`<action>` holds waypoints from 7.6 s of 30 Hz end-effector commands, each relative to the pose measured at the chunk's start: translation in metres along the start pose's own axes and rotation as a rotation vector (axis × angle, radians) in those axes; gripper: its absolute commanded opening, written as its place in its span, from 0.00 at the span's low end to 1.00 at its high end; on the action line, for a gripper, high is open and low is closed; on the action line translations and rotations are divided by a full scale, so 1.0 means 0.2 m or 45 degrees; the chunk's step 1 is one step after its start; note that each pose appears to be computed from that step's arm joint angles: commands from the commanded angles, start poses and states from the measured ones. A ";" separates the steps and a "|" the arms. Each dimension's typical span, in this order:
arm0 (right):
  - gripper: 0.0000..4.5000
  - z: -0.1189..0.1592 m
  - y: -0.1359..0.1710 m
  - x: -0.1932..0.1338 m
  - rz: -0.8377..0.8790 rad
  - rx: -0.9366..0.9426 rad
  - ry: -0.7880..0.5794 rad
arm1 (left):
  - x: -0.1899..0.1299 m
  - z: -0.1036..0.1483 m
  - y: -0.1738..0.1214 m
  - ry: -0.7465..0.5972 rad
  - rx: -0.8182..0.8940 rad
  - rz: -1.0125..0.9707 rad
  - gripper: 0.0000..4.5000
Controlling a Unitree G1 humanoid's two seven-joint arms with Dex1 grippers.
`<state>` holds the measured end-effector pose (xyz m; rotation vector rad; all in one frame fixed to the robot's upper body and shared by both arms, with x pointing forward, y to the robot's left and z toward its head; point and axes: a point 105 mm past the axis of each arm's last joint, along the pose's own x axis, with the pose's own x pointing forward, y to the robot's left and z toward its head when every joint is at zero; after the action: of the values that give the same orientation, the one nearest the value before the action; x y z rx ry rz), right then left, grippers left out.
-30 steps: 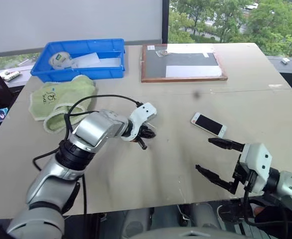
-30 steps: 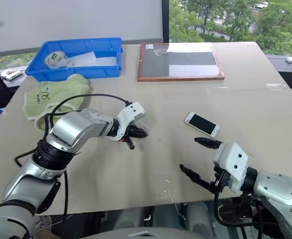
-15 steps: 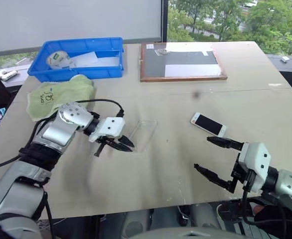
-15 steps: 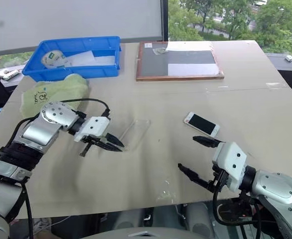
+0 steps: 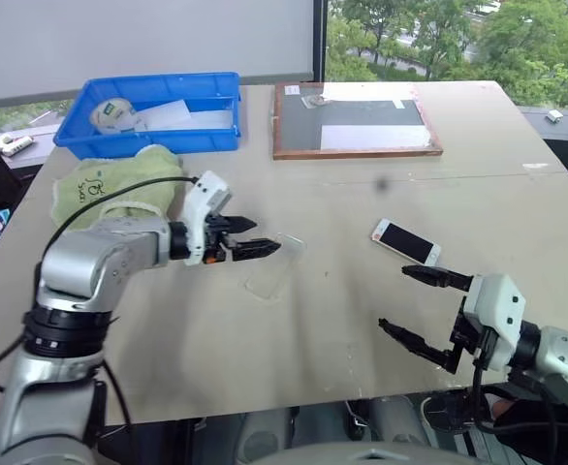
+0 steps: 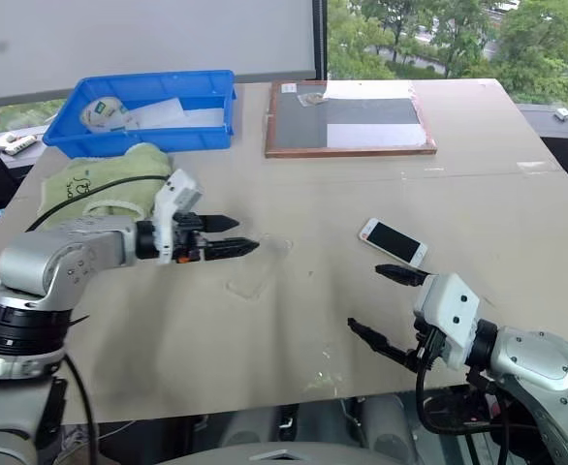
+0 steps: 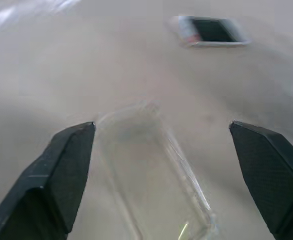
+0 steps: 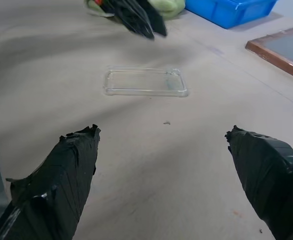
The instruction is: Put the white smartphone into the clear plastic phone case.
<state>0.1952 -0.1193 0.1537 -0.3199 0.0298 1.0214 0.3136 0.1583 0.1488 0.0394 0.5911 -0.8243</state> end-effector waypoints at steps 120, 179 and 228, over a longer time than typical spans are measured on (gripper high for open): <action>1.00 -0.61 -0.56 0.22 0.026 0.353 0.581 | -0.19 -0.07 -0.28 -0.461 0.541 -0.392 0.99; 0.78 -0.62 -0.63 0.21 0.111 0.284 1.105 | -0.16 -0.21 -0.17 -0.405 0.454 -0.323 1.00; 0.62 0.07 -0.21 0.94 0.590 -0.462 0.753 | -0.18 -0.34 0.11 -0.274 0.482 -0.136 1.00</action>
<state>0.3327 0.0166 0.1353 -0.9552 0.5215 1.3504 0.2763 0.2180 0.0980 0.2288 0.2598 -1.0131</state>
